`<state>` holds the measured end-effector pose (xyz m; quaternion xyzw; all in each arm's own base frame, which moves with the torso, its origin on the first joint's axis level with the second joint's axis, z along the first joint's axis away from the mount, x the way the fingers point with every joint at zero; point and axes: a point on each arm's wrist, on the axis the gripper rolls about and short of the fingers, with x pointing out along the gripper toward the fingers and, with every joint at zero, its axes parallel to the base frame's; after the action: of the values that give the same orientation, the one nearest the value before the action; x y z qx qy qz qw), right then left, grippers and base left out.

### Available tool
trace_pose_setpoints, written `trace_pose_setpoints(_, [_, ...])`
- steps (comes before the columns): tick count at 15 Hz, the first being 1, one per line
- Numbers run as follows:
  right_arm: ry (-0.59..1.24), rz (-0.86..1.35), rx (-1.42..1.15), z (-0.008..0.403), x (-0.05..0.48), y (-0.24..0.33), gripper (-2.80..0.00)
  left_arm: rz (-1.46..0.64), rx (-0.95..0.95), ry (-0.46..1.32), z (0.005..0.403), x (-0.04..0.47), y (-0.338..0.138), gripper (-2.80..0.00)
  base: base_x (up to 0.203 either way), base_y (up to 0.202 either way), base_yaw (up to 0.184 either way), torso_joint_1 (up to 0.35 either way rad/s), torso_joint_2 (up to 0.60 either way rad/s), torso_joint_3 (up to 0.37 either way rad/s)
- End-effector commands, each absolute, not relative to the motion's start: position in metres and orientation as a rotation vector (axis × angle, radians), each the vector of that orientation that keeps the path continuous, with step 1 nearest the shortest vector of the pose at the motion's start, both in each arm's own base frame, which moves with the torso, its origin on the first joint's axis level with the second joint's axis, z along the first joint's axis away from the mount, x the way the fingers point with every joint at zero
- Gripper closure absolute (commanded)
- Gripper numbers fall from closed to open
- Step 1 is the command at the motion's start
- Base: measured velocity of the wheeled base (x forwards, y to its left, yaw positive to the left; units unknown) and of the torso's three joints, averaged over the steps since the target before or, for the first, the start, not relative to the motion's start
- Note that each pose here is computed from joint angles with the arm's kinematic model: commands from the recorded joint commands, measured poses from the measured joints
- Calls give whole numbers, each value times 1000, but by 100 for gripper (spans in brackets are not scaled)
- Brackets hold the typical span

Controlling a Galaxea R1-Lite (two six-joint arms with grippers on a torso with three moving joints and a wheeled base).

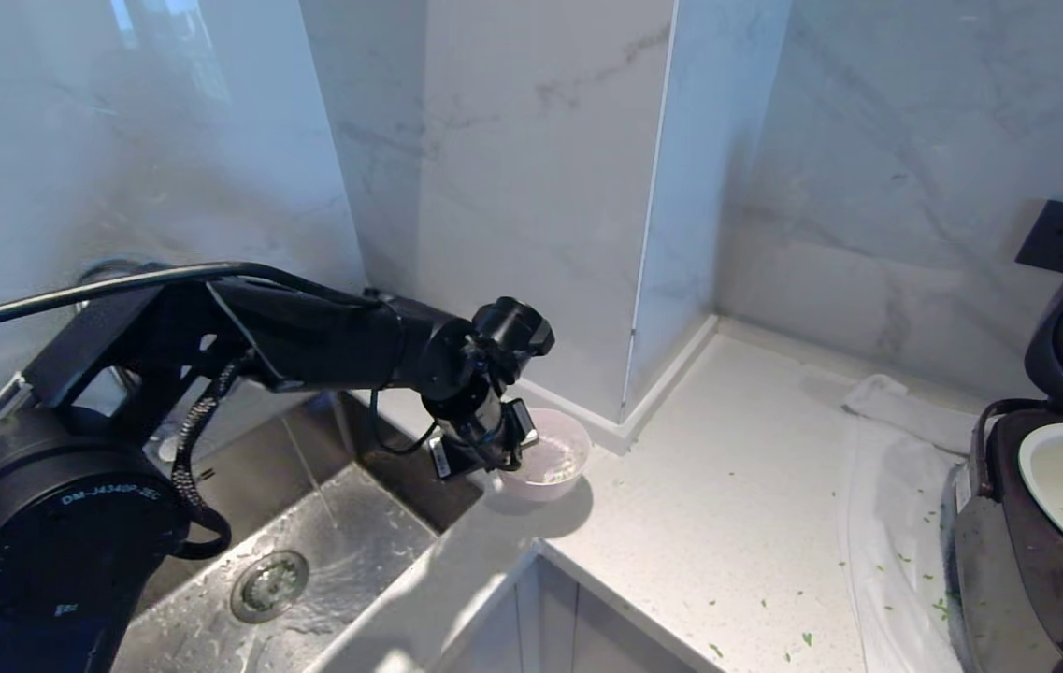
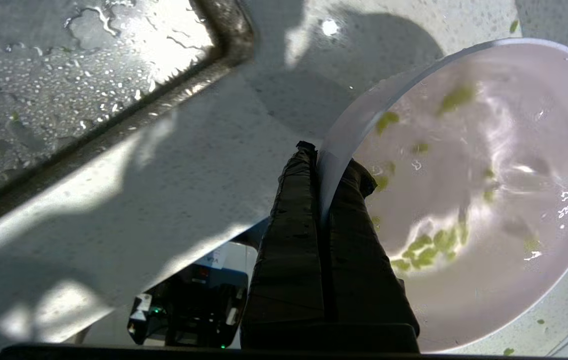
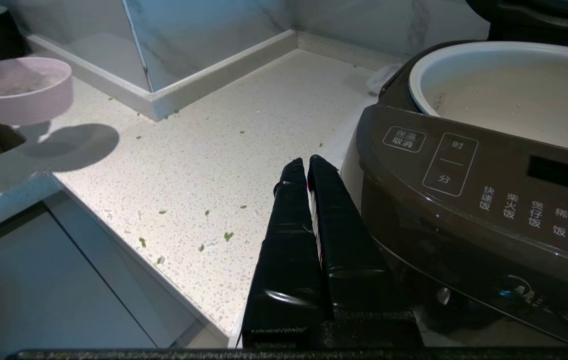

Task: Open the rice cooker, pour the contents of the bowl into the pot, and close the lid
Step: Place the bowl on the table

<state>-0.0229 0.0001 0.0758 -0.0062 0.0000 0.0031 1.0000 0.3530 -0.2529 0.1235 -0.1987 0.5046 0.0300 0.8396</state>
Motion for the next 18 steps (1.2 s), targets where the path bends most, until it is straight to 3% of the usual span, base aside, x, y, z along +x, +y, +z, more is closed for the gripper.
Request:
trace_pose_setpoints(1, [0, 8, -13, 76, -23, 0, 0, 58, -393, 1096, 104, 354, -269, 0, 0, 0, 0, 0, 0, 0])
trace_pose_setpoints(10, [0, 7, -12, 76, -23, 0, 0, -78, -307, 1111, 71, 327, -345, 0, 0, 0, 0, 0, 0, 0])
trace_pose_setpoints(18, [0, 8, -12, 76, -23, 0, 0, -63, -275, 1105, 56, 325, -353, 0, 0, 0, 0, 0, 0, 0])
